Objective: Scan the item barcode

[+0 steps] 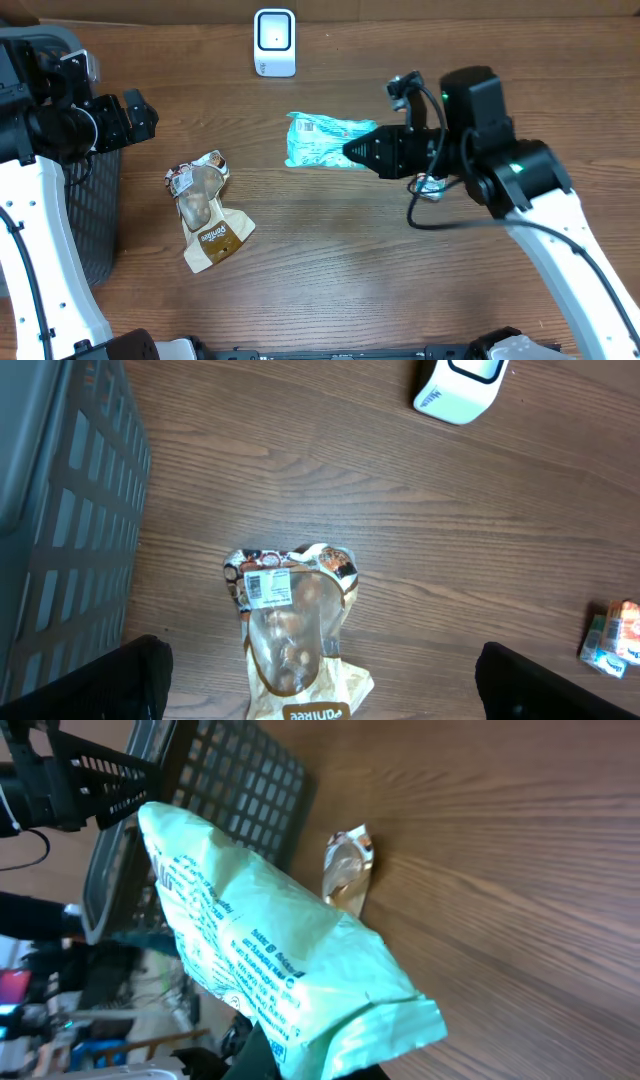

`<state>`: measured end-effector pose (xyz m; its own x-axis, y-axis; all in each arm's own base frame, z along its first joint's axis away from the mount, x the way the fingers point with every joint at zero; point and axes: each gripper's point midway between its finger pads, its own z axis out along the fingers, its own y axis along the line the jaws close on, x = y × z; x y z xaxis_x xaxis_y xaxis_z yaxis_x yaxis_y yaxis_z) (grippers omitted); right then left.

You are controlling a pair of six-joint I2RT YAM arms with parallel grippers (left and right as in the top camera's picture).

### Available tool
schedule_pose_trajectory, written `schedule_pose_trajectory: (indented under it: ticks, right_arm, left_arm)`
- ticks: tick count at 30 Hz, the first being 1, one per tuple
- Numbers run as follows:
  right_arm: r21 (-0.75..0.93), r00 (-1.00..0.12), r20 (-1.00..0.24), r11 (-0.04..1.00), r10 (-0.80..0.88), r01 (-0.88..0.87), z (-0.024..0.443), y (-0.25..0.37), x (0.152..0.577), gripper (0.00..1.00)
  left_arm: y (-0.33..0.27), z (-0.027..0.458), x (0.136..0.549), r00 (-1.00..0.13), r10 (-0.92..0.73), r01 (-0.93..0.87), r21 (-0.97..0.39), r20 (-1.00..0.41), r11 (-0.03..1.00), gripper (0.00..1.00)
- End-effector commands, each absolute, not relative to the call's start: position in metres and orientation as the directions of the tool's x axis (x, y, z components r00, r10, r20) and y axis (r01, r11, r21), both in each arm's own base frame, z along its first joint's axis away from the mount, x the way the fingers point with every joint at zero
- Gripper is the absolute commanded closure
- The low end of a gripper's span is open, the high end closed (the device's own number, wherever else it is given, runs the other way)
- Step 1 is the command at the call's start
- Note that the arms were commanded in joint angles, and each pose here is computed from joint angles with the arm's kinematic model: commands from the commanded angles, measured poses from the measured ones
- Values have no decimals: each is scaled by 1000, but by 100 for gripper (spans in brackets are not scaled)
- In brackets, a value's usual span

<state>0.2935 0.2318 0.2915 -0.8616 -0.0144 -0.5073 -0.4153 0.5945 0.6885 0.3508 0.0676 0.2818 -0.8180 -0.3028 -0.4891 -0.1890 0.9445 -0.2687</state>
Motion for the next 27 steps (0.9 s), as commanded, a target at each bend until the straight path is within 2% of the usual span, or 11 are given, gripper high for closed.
schedule_pose_trajectory:
  ticks: [1, 11, 15, 21, 24, 27]
  right_arm:
    - [648, -838, -546, 635, 1, -421, 298, 224, 295, 96]
    - [634, -871, -485, 716, 76, -291, 282, 216, 315, 96]
    - [559, -877, -476, 792, 63, -246, 286, 214, 338, 96]
    - [334, -832, -555, 908, -28, -253, 307, 225, 402, 96]
    - [183, -768, -638, 955, -66, -234, 312, 228, 444, 96]
    - [-8, -653, -746, 984, -126, -180, 311, 229, 491, 96]
  left_arm:
    - [67, 287, 352, -815, -285, -171, -259, -505, 950, 0]
    - [67, 287, 352, -815, -285, -171, -259, -505, 950, 1]
    - [67, 287, 352, -815, -285, -171, -259, -505, 950, 0]
    - [67, 287, 352, -815, -285, -171, -259, -505, 950, 0]
    - [67, 287, 352, -815, -285, -171, -259, -505, 950, 0]
    - [67, 287, 352, -815, -285, -171, -260, -505, 950, 0]
